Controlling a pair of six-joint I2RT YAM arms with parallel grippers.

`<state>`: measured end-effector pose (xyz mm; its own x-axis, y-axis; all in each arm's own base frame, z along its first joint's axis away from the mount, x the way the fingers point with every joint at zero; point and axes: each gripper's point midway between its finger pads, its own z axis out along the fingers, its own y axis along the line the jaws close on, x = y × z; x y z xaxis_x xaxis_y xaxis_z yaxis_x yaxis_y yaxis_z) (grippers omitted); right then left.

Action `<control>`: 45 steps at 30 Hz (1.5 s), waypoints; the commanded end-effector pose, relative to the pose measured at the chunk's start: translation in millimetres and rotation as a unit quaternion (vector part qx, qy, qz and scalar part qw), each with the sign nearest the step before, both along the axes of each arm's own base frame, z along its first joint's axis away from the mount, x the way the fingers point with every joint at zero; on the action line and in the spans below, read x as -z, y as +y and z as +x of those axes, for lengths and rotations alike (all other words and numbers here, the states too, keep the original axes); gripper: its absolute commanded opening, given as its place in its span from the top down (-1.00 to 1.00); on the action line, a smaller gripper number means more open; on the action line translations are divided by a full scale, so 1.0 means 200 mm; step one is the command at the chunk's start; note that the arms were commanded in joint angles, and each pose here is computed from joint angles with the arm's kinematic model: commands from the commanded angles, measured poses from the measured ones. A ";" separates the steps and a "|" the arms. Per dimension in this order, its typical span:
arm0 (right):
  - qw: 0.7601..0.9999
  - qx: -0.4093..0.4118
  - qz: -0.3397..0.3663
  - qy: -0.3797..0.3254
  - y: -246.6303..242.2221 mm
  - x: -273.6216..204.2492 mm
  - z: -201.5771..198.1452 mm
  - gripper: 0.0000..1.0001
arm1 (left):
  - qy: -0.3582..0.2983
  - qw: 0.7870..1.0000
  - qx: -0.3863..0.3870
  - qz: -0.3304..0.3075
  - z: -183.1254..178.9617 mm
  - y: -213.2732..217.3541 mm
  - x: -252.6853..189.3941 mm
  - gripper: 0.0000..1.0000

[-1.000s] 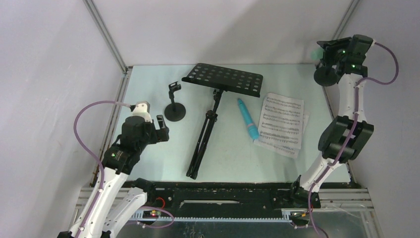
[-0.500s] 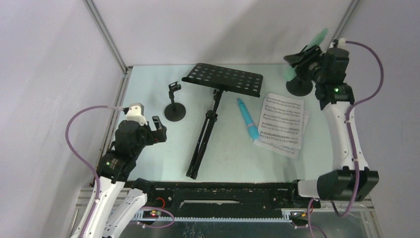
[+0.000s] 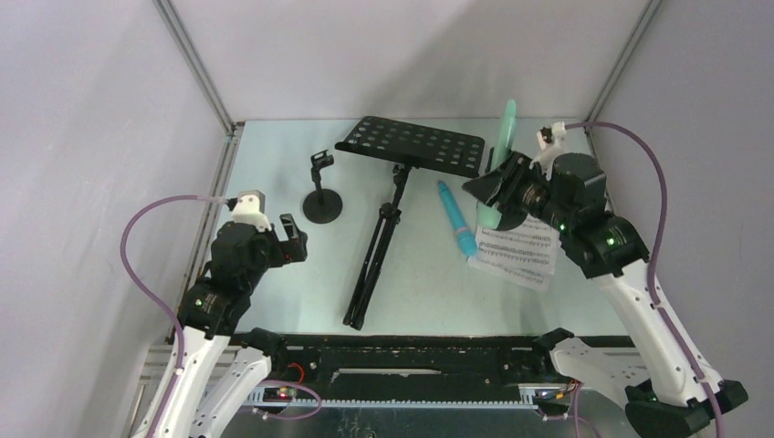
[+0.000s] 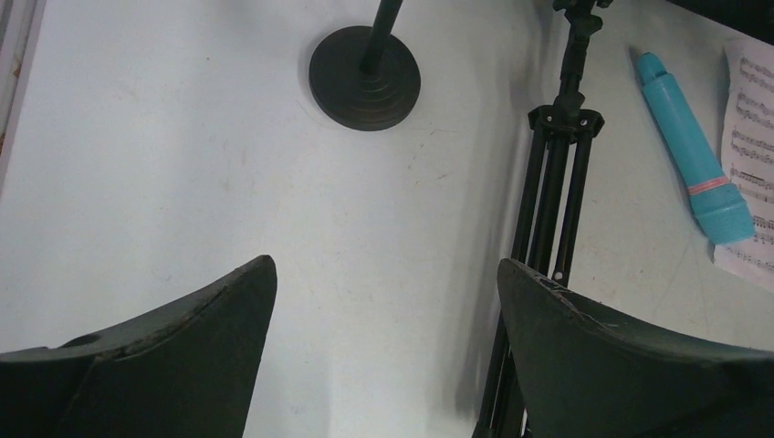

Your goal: Pack up the instrument practice props

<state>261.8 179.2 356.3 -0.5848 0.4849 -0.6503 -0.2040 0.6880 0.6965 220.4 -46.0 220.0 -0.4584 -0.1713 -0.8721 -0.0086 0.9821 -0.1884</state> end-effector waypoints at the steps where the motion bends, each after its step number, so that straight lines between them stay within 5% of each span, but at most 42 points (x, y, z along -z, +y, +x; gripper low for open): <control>1: 0.997 -0.060 -0.008 -0.056 0.09 -0.06 -0.13 1.00 | -0.008 1.000 0.015 -0.007 0.02 -0.03 0.01 -0.92; 9: 0.980 -0.198 -0.028 -0.020 0.36 0.12 -0.35 1.00 | -0.007 1.000 0.016 -0.008 0.03 -0.03 0.02 -0.91; 16: 0.935 -0.352 -0.034 0.016 0.57 0.31 -0.52 1.00 | -0.007 1.000 0.017 -0.008 0.03 -0.04 0.02 -0.91; 26: 0.883 -0.469 -0.008 0.002 0.68 0.50 -0.58 0.96 | -0.007 1.000 0.018 -0.008 0.02 -0.04 0.02 -0.91; 29: 0.878 -0.478 -0.011 0.014 0.68 0.55 -0.56 0.75 | -0.006 1.000 0.018 -0.008 0.03 -0.04 0.02 -0.91; 35: 0.897 -0.438 -0.038 0.052 0.63 0.68 -0.48 0.01 | -0.007 1.000 0.022 -0.008 0.03 -0.04 0.02 -0.99; 45: 0.923 -0.365 -0.103 0.068 0.48 0.78 -0.36 -0.53 | -0.009 1.000 0.028 -0.010 0.03 -0.05 0.02 -1.00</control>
<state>175.9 287.2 191.6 -0.8341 -0.2178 -0.5069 -0.5427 0.4886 0.6831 221.8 -53.5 217.2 -0.4630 -0.1719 -0.8695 0.0253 0.9780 -0.2068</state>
